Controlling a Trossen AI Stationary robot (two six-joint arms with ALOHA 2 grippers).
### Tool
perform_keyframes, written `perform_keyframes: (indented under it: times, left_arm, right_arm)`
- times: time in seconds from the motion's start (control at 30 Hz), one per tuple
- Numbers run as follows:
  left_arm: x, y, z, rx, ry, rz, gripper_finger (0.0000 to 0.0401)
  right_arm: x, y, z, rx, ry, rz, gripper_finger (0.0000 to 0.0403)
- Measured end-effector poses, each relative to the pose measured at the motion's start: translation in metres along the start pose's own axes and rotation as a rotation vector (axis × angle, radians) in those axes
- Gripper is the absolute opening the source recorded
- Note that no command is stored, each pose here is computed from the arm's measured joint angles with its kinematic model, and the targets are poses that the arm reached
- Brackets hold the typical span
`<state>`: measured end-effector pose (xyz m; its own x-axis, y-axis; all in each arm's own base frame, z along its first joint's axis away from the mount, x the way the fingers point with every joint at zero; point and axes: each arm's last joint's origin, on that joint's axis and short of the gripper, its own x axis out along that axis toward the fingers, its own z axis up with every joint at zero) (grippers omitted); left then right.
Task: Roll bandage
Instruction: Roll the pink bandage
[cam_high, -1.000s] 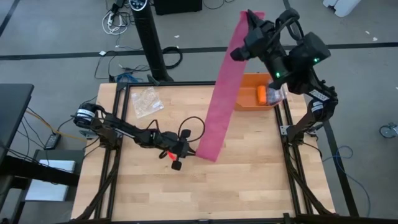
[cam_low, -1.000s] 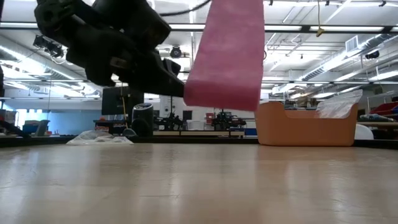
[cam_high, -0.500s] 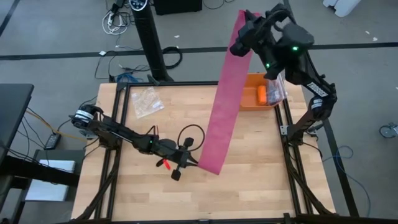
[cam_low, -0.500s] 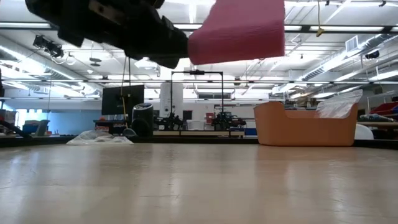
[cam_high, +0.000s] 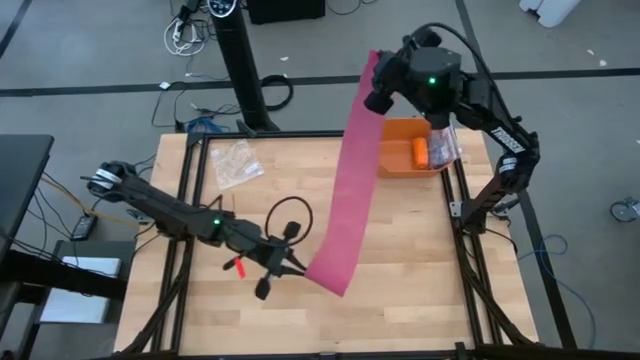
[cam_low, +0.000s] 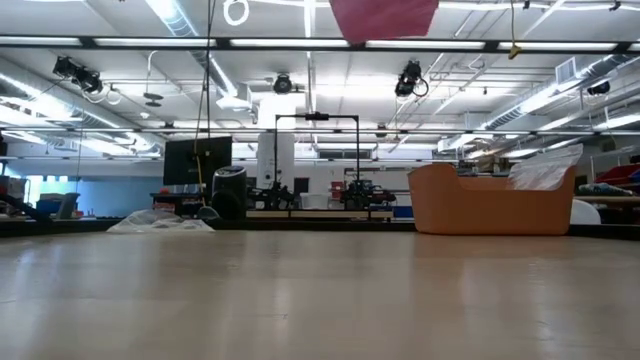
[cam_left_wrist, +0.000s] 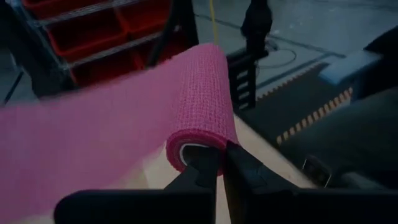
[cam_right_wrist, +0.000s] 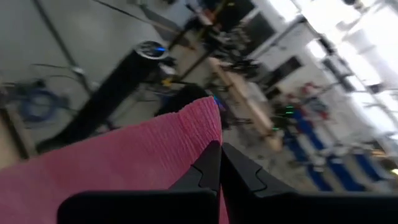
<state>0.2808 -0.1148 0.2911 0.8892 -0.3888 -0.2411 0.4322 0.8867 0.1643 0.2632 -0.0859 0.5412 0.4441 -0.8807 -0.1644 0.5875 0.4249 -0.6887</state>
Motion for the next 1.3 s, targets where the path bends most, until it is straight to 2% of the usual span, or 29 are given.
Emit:
perform_keyframes:
  times: [0.17, 0.4, 0.6, 0.8, 1.0, 1.17, 1.3]
  left_arm:
    - [-0.004, -0.005, 0.020, 0.002, 0.008, -0.026, 0.0014]
    - [-0.005, -0.014, 0.028, 0.018, 0.016, -0.045, 0.0014]
    - [-0.005, -0.013, 0.029, 0.020, 0.026, 0.047, 0.0014]
    - [-0.018, -0.006, 0.038, 0.029, 0.002, 0.213, 0.0014]
    - [-0.060, 0.004, 0.061, 0.056, -0.082, 0.325, 0.0014]
    - [-0.090, 0.016, 0.068, 0.057, -0.106, 0.386, 0.0014]
    - [-0.106, 0.027, 0.072, 0.072, -0.125, 0.441, 0.0014]
  right_arm:
    - [0.005, 0.011, -0.005, 0.018, 0.022, 0.062, 0.0038]
    - [0.011, 0.023, -0.008, 0.080, 0.049, 0.117, 0.0132]
    - [0.008, 0.030, -0.014, 0.110, 0.093, 0.213, 0.0193]
    - [-0.019, 0.040, -0.019, 0.095, 0.128, 0.333, 0.0199]
    - [-0.054, 0.063, -0.024, 0.082, 0.180, 0.497, 0.0199]
    - [-0.080, 0.102, -0.035, 0.026, 0.232, 0.604, 0.0201]
    - [-0.098, 0.140, -0.051, 0.015, 0.229, 0.627, 0.0202]
